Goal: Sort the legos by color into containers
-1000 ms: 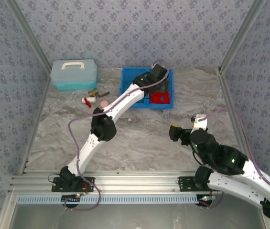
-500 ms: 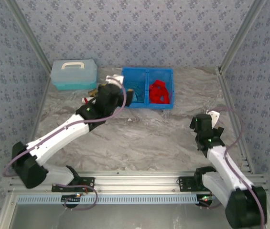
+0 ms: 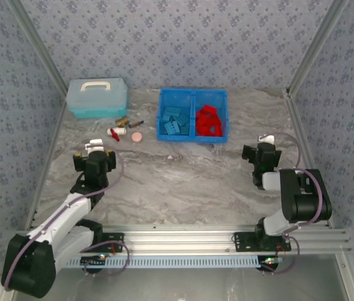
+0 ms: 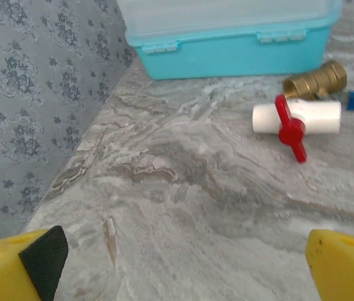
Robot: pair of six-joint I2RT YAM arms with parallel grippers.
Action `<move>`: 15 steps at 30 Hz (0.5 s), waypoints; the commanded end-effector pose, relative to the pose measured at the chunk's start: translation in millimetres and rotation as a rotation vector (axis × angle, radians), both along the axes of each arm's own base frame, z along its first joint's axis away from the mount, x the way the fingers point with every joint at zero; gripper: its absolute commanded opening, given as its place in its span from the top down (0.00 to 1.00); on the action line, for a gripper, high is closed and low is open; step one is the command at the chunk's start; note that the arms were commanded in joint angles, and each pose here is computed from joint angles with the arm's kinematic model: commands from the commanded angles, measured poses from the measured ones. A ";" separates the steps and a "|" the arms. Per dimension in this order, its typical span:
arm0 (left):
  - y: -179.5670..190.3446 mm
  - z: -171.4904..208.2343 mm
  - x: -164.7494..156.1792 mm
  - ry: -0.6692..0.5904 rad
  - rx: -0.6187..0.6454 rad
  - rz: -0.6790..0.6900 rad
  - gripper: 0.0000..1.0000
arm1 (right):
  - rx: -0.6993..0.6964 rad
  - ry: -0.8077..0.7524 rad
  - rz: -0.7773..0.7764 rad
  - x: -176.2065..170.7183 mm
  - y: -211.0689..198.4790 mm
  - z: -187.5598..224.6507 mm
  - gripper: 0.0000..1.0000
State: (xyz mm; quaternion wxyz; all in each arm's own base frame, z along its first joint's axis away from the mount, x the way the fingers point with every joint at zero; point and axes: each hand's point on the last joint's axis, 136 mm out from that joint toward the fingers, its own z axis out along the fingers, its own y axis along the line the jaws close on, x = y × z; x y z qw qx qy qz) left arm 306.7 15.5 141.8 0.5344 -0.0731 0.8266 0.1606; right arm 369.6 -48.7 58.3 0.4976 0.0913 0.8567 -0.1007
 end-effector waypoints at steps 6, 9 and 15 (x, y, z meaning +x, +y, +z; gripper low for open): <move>5.7 -18.2 48.4 -0.134 -0.161 -0.155 0.01 | -0.003 -0.119 0.120 17.9 19.8 27.3 0.00; 8.9 -26.5 69.8 -0.128 -0.164 -0.159 0.01 | 0.011 -0.108 0.159 19.5 24.5 25.7 0.00; 5.2 -52.5 90.2 -0.052 -0.186 -0.190 0.01 | 0.024 -0.103 0.196 21.0 29.5 25.6 0.00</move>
